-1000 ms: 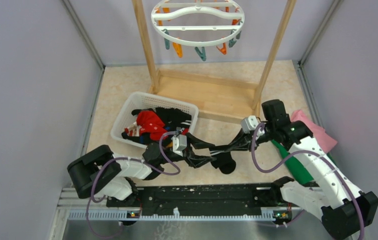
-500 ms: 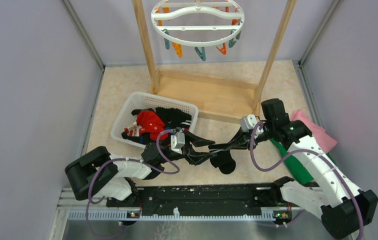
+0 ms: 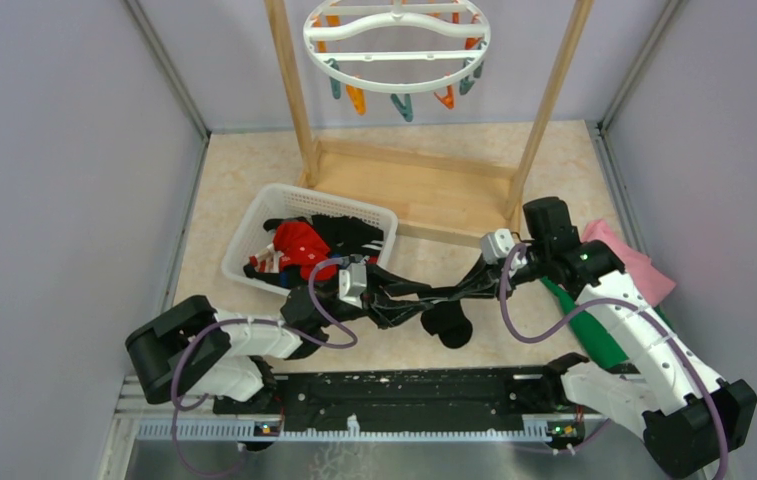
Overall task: Clip the socks to the hanger
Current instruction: Pick up the sock from the bin.
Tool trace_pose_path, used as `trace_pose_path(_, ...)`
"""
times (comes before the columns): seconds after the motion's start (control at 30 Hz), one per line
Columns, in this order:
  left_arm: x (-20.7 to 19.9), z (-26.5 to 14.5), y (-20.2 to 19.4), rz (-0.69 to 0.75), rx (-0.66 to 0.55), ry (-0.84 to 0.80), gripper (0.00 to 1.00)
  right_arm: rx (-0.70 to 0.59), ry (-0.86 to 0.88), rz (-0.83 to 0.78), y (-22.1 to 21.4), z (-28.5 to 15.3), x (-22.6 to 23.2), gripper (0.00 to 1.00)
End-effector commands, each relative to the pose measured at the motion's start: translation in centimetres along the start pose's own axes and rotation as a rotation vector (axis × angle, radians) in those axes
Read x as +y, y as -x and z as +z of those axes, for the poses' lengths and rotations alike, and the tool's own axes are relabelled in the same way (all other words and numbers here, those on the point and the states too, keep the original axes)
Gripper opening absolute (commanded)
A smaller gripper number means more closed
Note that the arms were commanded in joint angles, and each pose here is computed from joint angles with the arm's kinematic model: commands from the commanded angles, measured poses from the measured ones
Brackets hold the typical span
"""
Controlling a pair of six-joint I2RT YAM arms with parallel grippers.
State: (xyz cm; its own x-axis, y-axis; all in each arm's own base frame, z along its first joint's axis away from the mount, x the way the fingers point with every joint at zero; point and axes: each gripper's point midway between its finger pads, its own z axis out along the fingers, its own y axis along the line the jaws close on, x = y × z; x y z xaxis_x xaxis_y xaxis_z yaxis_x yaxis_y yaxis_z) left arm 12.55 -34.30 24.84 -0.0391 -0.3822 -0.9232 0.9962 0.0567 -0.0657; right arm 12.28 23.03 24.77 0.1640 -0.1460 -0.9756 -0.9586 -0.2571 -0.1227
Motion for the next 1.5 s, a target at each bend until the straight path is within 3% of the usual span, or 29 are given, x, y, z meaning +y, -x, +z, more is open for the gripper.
trace_pose_path(0.0,-2.3,0.6,8.5,0.144,-0.312,-0.088,0.43,-0.018,0.016,-0.033,0.6,0.3,0.1,0.00)
trace_pose_path(0.23,-2.4,0.9,8.3,0.124,-0.304,-0.103,0.44,-0.017,0.016,-0.032,0.5,0.3,0.1,0.00)
trace_pose_path(0.3,-2.6,0.9,8.4,0.128,-0.305,-0.114,0.27,-0.017,0.016,-0.031,0.5,0.3,0.1,0.00)
trace_pose_path(0.37,-2.7,0.9,8.4,0.131,-0.305,-0.118,0.00,-0.016,0.015,-0.030,0.5,0.3,0.1,0.00)
trace_pose_path(0.53,-1.8,0.3,8.4,0.137,-0.311,-0.052,0.00,-0.015,0.010,-0.028,0.6,0.2,0.0,0.03)
trace_pose_path(0.63,-1.1,-0.4,8.3,0.137,-0.310,0.007,0.00,-0.022,-0.011,0.012,1.1,0.0,-0.4,0.42)
trace_pose_path(0.7,-0.8,-0.6,8.4,0.131,-0.298,0.034,0.00,-0.023,-0.043,0.027,1.7,-0.4,-1.2,0.61)
trace_pose_path(0.8,0.6,-0.6,8.3,0.106,-0.236,0.121,0.00,0.017,-0.110,0.050,2.6,-1.1,-2.9,0.80)
trace_pose_path(0.93,2.5,-0.1,8.5,0.080,-0.116,0.238,0.00,0.138,-0.201,0.090,3.8,-2.5,-5.6,0.81)
trace_pose_path(1.07,2.3,0.1,9.5,0.122,-0.081,0.234,0.00,0.225,-0.296,0.133,5.9,-4.1,-8.1,0.81)
trace_pose_path(1.27,3.1,0.3,9.6,0.148,-0.051,0.271,0.00,0.326,-0.661,0.191,7.1,-8.1,-13.7,0.80)
trace_pose_path(1.37,3.7,-0.1,9.5,0.181,-0.048,0.298,0.00,0.315,-0.778,0.137,7.2,-9.3,-15.2,0.78)
trace_pose_path(1.47,4.1,-0.7,9.5,0.227,-0.038,0.324,0.00,0.188,-0.860,0.032,8.9,-9.6,-15.3,0.71)
